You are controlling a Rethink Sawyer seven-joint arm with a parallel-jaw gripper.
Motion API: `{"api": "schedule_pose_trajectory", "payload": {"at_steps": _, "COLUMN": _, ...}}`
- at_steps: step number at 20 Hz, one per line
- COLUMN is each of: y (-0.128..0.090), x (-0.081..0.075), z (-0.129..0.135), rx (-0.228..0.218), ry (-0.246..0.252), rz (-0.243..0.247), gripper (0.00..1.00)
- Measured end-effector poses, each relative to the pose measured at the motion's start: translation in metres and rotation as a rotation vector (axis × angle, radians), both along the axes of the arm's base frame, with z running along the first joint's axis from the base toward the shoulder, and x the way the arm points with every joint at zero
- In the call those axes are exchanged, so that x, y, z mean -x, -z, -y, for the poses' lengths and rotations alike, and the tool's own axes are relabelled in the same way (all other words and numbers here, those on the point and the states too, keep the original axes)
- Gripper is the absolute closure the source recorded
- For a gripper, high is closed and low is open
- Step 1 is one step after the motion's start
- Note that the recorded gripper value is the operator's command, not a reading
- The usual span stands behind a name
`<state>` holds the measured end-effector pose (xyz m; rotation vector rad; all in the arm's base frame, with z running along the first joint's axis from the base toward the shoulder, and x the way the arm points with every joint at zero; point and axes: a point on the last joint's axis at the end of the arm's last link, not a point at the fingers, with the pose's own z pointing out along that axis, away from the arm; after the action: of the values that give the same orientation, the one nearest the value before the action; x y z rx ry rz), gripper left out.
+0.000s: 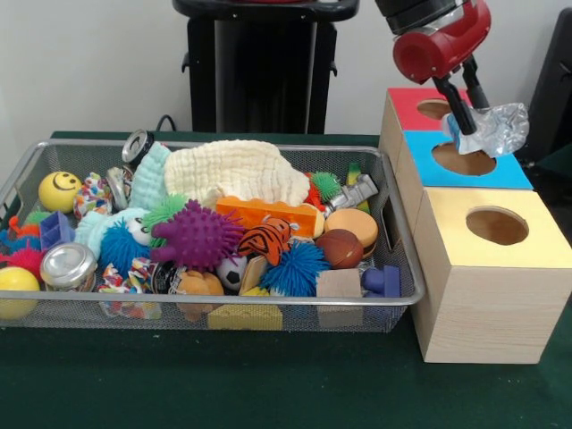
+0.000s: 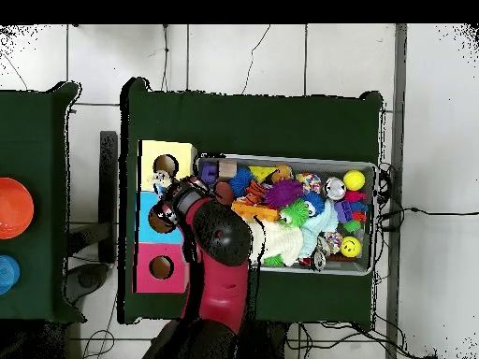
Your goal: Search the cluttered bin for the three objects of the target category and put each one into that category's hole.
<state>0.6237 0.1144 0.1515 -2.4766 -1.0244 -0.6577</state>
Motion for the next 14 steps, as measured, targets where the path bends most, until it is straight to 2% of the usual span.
{"api": "schedule_pose_trajectory", "payload": {"at_steps": 7, "y": 0.012, "x": 0.005, "z": 0.005, "rx": 0.017, "ry": -0.028, "rz": 0.011, "gripper": 1.00}}
{"api": "schedule_pose_trajectory", "payload": {"at_steps": 11, "y": 0.023, "x": 0.014, "z": 0.008, "rx": 0.028, "ry": -0.042, "rz": -0.005, "gripper": 1.00}}
{"api": "schedule_pose_trajectory", "payload": {"at_steps": 14, "y": 0.028, "x": 0.021, "z": 0.011, "rx": 0.028, "ry": -0.031, "rz": -0.020, "gripper": 1.00}}
